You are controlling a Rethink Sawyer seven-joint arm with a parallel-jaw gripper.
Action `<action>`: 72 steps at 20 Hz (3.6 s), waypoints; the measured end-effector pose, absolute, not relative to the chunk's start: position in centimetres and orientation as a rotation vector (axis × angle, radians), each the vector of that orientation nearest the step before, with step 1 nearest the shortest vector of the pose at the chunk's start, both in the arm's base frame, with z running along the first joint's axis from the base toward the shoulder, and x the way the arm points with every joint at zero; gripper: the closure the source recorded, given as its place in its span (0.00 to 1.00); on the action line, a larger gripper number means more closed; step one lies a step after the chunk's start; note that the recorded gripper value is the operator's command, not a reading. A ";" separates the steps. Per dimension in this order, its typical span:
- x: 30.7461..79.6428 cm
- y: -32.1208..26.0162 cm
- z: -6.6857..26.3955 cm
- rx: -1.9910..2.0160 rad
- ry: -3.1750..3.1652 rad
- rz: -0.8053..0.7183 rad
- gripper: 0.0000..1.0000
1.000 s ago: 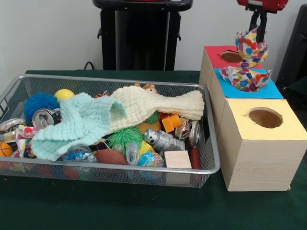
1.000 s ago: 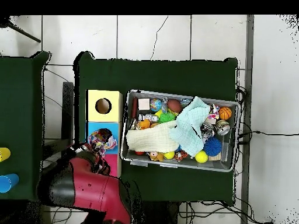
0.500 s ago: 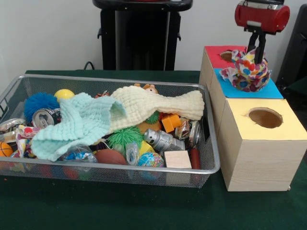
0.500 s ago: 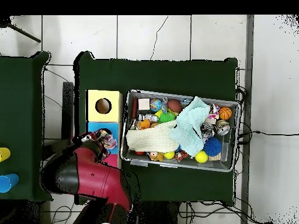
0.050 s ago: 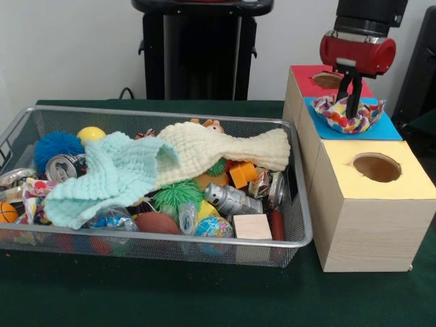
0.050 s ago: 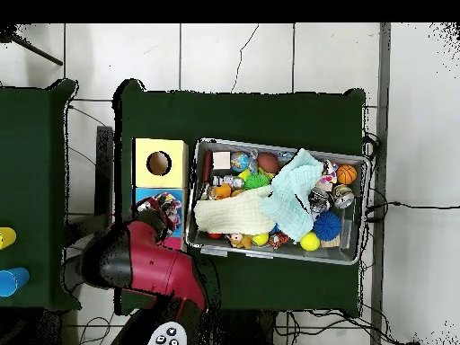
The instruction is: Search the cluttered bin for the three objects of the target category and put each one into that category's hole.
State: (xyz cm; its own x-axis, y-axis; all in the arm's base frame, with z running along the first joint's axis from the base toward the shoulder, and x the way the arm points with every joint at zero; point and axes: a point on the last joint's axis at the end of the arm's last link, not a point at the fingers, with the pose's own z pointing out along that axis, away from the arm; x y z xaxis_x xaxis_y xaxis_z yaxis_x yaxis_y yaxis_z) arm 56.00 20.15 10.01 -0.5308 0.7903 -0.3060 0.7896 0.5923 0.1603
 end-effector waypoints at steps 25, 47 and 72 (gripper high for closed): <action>54.2 22.1 8.4 1.555 2.618 -0.004 1.00; 56.4 21.9 1.6 1.335 2.434 0.075 1.00; 52.4 22.7 4.7 1.337 2.557 -0.133 1.00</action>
